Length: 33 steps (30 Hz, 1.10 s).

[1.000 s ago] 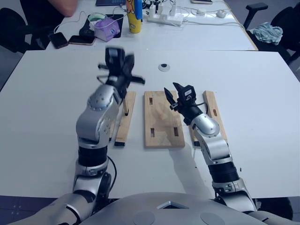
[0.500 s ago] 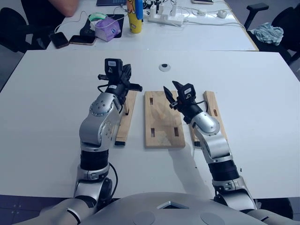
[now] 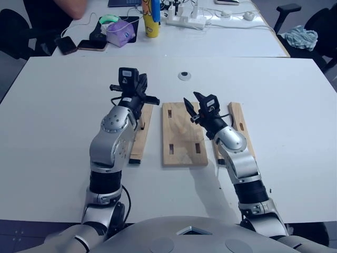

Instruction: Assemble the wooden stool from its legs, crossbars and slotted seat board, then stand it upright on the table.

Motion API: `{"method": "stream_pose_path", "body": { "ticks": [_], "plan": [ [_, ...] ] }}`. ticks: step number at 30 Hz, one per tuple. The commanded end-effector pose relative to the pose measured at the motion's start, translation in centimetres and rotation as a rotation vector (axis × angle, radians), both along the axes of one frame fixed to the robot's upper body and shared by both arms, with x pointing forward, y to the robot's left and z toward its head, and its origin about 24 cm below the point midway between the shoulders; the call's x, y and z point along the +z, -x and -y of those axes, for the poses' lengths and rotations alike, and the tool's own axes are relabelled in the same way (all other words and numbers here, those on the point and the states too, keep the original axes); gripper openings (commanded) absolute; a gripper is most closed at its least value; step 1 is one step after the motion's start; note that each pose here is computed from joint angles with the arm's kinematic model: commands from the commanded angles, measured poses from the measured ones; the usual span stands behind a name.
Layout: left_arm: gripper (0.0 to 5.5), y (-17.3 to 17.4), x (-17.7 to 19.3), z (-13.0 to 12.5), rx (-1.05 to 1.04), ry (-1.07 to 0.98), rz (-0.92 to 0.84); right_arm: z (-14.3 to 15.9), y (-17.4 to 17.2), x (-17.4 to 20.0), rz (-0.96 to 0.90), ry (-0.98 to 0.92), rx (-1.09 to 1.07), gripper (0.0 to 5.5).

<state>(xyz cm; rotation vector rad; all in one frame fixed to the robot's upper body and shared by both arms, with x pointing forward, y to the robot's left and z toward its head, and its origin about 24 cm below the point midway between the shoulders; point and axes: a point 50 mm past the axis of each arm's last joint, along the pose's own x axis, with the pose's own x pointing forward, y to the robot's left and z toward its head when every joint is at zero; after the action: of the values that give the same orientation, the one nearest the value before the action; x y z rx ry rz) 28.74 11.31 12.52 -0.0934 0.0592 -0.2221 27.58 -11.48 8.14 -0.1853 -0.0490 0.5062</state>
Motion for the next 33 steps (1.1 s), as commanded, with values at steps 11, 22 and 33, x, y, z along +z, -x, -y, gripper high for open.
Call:
{"method": "stream_pose_path", "body": {
  "ticks": [11, 22, 33],
  "plan": [
    [0.02, 0.6, 1.4, -1.2, 0.096, -0.019, 0.149, 0.2, 0.5, -0.5, -0.021, 0.004, -0.01, 1.96],
    [1.12, 10.5, -3.4, -3.8, 0.057, -0.05, -0.091, 1.1, 0.9, 0.1, -0.016, -0.025, -0.087, 1.96],
    [2.67, 11.5, -8.2, -1.0, 0.057, -0.003, -0.37, 1.2, -0.1, 1.0, -0.053, -0.039, -0.045, 1.96]
  ]
}}
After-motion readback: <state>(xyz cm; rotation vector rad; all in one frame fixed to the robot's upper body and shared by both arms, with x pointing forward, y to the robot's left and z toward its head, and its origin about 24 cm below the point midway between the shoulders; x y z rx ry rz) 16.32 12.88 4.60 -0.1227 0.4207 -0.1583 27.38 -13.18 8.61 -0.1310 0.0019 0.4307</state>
